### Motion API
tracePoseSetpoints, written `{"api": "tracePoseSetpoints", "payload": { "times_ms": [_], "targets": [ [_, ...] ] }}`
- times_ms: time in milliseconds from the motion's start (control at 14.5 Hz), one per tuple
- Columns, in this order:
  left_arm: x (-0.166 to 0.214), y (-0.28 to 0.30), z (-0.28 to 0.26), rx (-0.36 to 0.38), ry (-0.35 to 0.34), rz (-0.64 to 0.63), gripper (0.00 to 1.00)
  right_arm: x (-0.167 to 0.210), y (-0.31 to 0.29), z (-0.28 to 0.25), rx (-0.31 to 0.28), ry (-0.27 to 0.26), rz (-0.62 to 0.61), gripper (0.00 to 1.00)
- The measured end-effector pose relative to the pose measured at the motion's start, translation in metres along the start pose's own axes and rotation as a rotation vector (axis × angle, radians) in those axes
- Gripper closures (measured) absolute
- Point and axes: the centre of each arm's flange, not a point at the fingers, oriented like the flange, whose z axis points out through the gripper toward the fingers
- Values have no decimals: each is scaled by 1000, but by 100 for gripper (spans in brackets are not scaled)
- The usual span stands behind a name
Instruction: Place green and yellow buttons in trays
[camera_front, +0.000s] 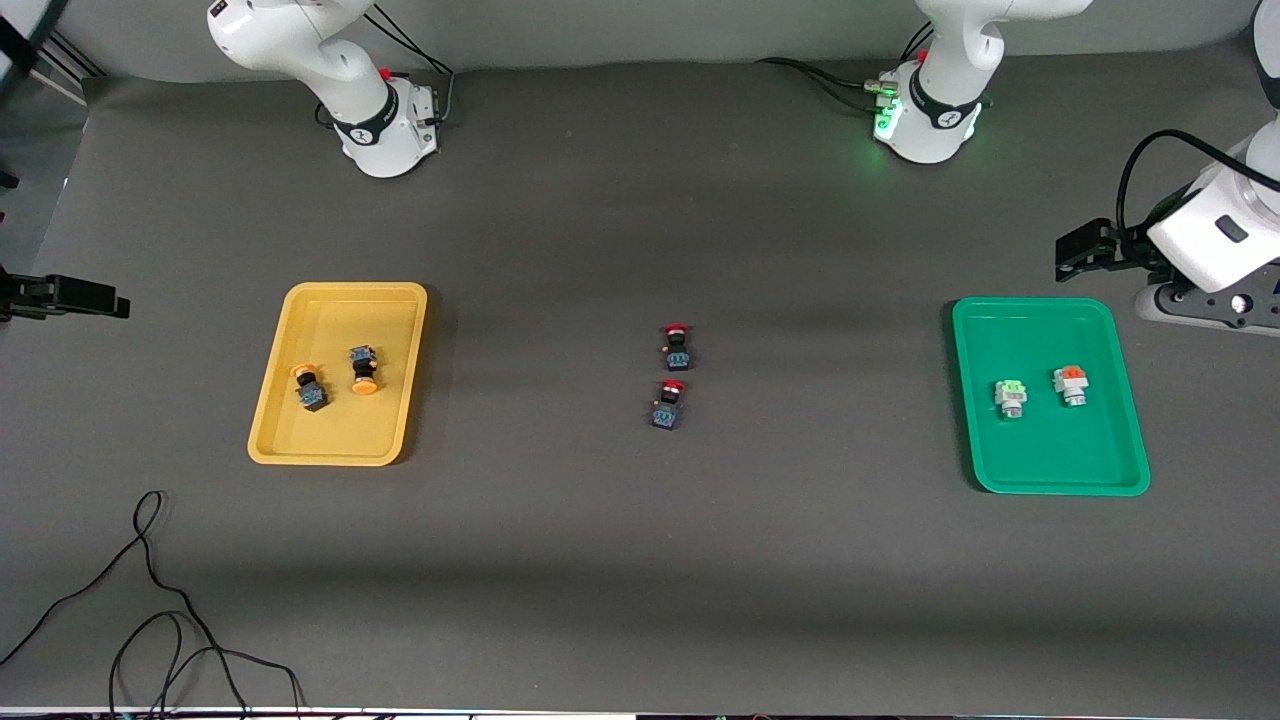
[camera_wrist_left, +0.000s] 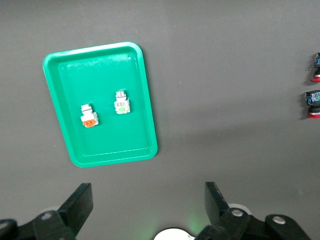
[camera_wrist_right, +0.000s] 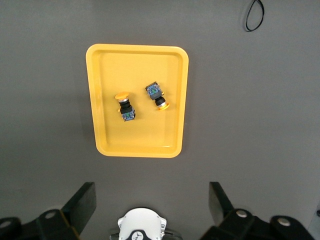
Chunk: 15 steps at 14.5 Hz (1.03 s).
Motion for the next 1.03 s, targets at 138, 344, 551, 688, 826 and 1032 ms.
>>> {"api": "tracePoseSetpoints", "payload": {
  "times_ms": [138,344,551,688,826,1032],
  "targets": [
    [0,0,0,0,2,0,0,-5,-2,-6,17,5,1,0],
    [0,0,0,0,4,0,0,-14,-5,-13,34,11,9,0],
    [1,0,0,0,6,0,0,-21,-9,-15,15,54,-3,0],
    [1,0,0,1,7,0,0,-29,-6,-11,24,108,-8,0],
    [1,0,0,1,7,-1,0,-44,4,-7,42,139,-1,0],
    [2,-1,1,0,6,-1,0,-67,7,-25,28,190,1,0]
  ]
}}
